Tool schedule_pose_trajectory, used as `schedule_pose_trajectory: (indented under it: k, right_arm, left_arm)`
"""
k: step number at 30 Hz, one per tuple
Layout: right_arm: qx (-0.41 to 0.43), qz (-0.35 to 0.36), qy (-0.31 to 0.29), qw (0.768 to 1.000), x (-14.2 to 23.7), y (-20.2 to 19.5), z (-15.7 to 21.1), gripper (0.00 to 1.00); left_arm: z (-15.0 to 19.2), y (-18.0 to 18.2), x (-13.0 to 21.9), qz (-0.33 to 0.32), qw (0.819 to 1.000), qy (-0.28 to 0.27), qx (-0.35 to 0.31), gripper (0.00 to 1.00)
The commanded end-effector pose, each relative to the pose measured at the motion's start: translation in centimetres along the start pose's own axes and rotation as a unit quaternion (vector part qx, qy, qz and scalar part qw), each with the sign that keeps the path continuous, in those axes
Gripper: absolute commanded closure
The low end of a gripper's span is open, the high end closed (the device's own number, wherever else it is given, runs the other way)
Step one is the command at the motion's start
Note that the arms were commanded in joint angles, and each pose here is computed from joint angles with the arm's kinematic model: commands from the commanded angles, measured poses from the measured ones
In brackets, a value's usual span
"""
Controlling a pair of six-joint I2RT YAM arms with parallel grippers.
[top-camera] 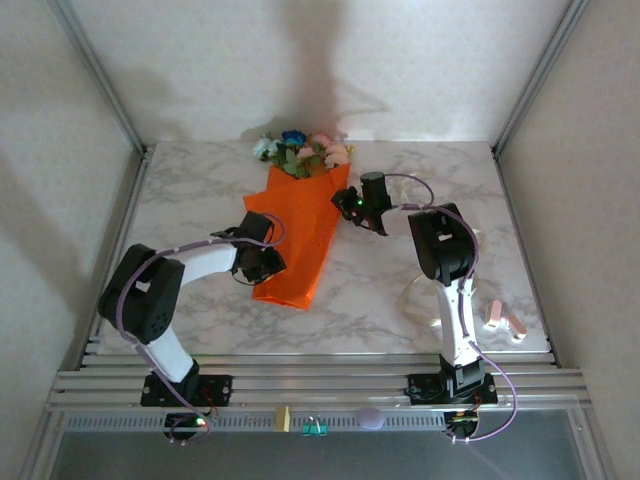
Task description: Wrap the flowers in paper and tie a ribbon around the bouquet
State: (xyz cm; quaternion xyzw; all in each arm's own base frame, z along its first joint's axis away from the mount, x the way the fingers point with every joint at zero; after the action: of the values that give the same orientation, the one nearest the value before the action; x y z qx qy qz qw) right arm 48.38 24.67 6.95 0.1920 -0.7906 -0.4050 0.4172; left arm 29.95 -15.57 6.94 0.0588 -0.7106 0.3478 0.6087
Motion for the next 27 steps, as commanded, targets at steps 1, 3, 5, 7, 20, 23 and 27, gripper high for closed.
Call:
schedule_pose_trajectory:
  k: [1, 3, 5, 7, 20, 23, 27]
  right_arm:
    - [-0.006, 0.022, -0.018, 1.000, -0.2, -1.3, -1.2, 0.69]
    - [-0.009, 0.022, -0.021, 0.999, -0.3, -1.5, -1.8, 0.67]
    - [-0.010, 0.021, -0.026, 0.999, -0.5, -1.5, -2.5, 0.70]
    - [-0.012, 0.022, -0.029, 0.999, -0.6, -1.7, -3.0, 0.91]
    - [-0.016, 0.012, -0.048, 0.999, -1.4, -1.8, -5.6, 0.70]
    - [-0.017, 0.013, -0.051, 0.998, -1.4, -2.0, -6.3, 0.91]
    - [-0.014, 0.007, -0.050, 0.999, -1.6, -1.9, -7.1, 0.95]
  left_arm:
    - [0.3, 1.8, -1.6, -0.039, 0.999, 0.007, -0.012, 0.70]
    - [0.5, 2.5, -2.0, -0.052, 0.998, 0.011, -0.015, 0.72]
    - [0.8, 3.1, -2.2, -0.057, 0.998, 0.015, -0.017, 0.73]
    - [1.0, 3.4, -2.4, -0.061, 0.998, 0.017, -0.016, 0.74]
    - [1.0, 3.5, -2.6, -0.065, 0.997, 0.021, -0.020, 0.76]
    - [1.0, 3.5, -2.7, -0.066, 0.997, 0.023, -0.020, 0.76]
    - [1.1, 3.6, -2.7, -0.066, 0.997, 0.025, -0.020, 0.76]
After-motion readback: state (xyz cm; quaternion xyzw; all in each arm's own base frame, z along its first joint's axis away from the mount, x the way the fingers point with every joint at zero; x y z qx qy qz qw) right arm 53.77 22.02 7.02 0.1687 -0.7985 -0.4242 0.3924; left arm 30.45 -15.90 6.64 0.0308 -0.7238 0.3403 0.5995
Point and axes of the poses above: each hand's point on the last joint's axis, 136 mm out from that joint toward the fingers, its own x axis back along the fingers, its own y axis along the line the jaws close on, z = x × y, the point moved 6 cm from there along x, back along the fingers, and after that the axes turned 8 degrees about x, right-handed, at the moved point
